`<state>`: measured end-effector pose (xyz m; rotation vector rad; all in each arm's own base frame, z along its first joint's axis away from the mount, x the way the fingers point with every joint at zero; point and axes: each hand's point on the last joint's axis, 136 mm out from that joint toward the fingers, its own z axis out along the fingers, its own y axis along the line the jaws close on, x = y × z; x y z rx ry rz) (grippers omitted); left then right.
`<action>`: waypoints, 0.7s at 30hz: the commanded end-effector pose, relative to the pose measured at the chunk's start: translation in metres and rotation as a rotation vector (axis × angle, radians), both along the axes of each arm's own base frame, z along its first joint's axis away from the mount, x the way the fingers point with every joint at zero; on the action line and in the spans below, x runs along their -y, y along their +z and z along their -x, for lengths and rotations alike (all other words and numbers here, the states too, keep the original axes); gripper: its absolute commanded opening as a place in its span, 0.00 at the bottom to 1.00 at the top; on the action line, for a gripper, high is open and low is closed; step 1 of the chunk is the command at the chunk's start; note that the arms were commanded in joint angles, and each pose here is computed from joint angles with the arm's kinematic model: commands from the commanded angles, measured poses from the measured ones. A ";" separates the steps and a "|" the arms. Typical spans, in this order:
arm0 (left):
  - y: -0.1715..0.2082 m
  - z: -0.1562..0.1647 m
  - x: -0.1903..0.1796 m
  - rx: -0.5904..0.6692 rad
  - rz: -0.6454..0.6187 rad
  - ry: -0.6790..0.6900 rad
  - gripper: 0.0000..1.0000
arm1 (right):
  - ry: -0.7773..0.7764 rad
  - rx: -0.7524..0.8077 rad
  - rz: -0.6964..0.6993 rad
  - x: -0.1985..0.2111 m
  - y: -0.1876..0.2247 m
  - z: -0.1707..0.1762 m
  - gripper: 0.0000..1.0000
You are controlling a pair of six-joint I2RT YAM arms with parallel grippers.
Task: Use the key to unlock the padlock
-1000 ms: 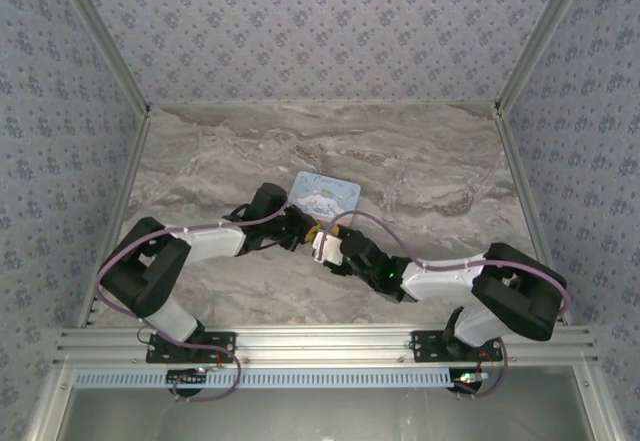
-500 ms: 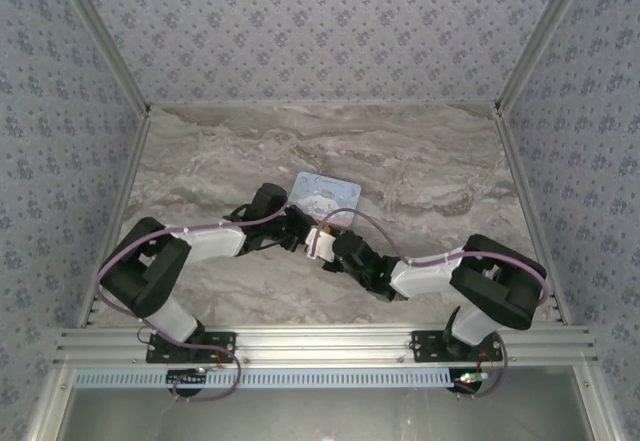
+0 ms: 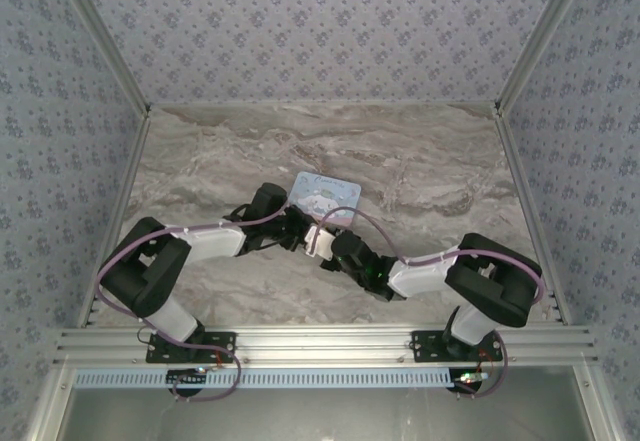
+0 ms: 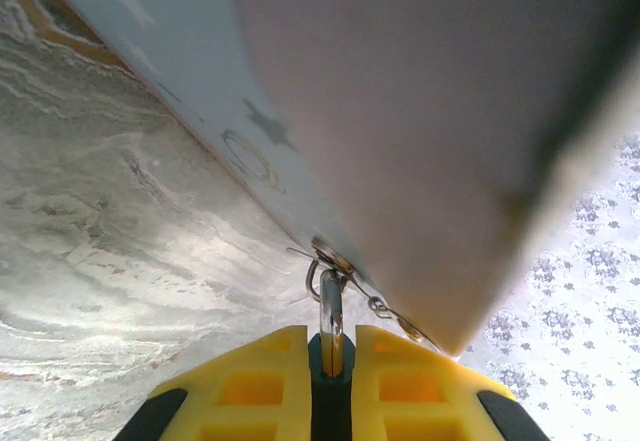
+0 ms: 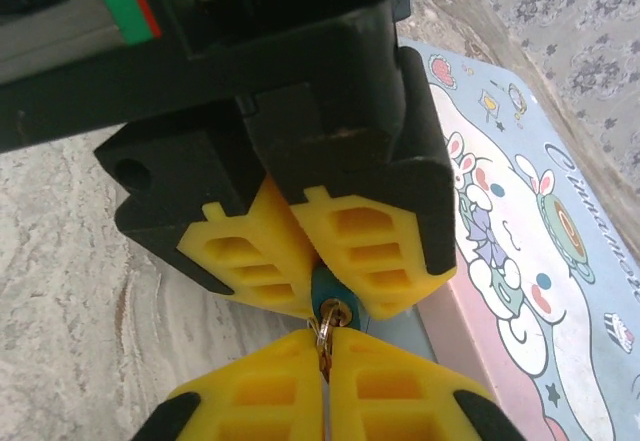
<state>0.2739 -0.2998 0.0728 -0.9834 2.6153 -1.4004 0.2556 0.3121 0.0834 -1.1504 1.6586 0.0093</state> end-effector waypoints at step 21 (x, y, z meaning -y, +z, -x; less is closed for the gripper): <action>0.006 0.001 0.014 0.000 0.036 -0.032 0.00 | -0.320 -0.238 -0.514 0.010 0.021 -0.016 0.00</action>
